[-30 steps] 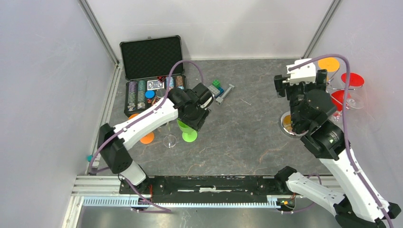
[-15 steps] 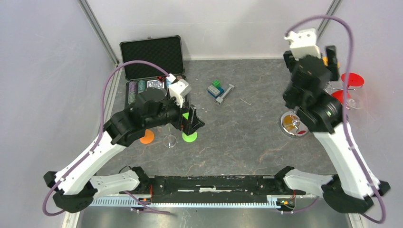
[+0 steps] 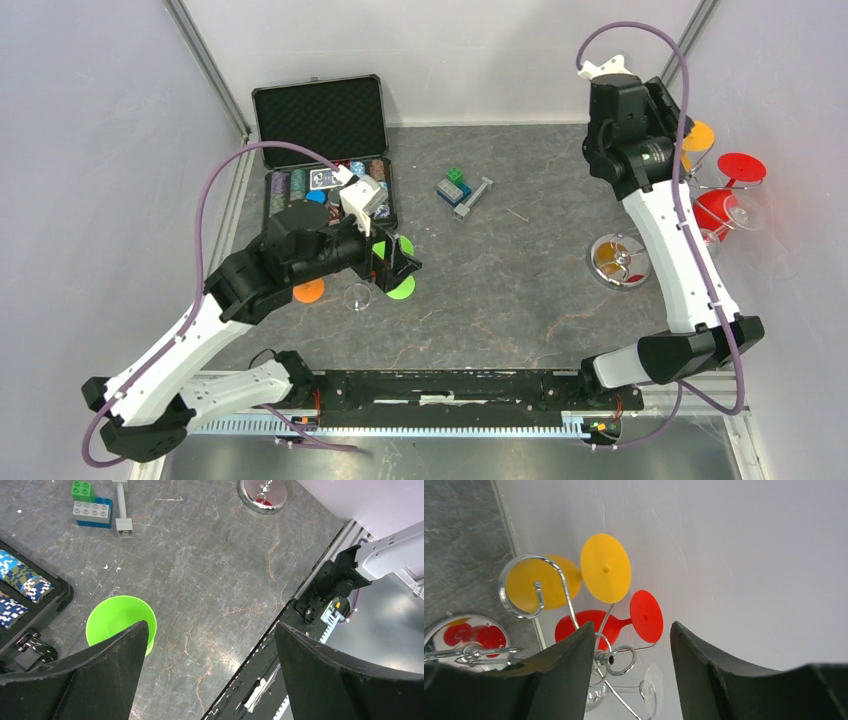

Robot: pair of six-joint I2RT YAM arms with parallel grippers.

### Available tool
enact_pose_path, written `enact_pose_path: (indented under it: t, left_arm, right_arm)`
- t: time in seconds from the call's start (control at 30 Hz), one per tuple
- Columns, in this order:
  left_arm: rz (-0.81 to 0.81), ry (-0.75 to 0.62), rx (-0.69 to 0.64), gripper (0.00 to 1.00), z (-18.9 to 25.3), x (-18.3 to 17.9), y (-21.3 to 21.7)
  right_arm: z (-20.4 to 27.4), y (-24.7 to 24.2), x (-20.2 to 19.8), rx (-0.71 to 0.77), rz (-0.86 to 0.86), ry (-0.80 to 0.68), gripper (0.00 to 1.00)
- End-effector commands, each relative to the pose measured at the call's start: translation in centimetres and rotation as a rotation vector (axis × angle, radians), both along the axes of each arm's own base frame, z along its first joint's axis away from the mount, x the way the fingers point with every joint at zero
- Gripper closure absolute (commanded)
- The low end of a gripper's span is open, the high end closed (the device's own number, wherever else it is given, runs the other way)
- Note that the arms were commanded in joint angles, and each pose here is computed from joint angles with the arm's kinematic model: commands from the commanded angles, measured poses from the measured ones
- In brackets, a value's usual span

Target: Take the wine glass off the wine glass rack

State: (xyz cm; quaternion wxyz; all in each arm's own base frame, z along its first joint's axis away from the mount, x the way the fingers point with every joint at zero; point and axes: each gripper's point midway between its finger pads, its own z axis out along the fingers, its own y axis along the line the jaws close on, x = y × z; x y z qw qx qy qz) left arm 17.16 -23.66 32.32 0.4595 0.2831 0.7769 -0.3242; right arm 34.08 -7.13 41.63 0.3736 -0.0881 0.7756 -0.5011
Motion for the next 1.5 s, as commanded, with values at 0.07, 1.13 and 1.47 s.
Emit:
enact_pose_path:
  t: [0.07, 1.13, 1.47]
  left_arm:
    - [0.012, -0.073, -0.064, 0.00, 1.9, -0.2, 0.6]
    - [0.032, -0.036, -0.010, 0.00, -0.8, 1.0, -0.2]
    - [0.051, -0.036, 0.001, 0.00, -1.2, 1.3, 0.0]
  right_arm:
    - [0.4, -2.6, -0.5, 0.051, -0.051, -0.056, 0.37]
    - [-5.9, -6.4, 3.3, -0.130, -0.009, 0.115, 0.62]
    - [-6.4, -6.8, 3.4, -0.165, -0.047, 0.136, 0.74]
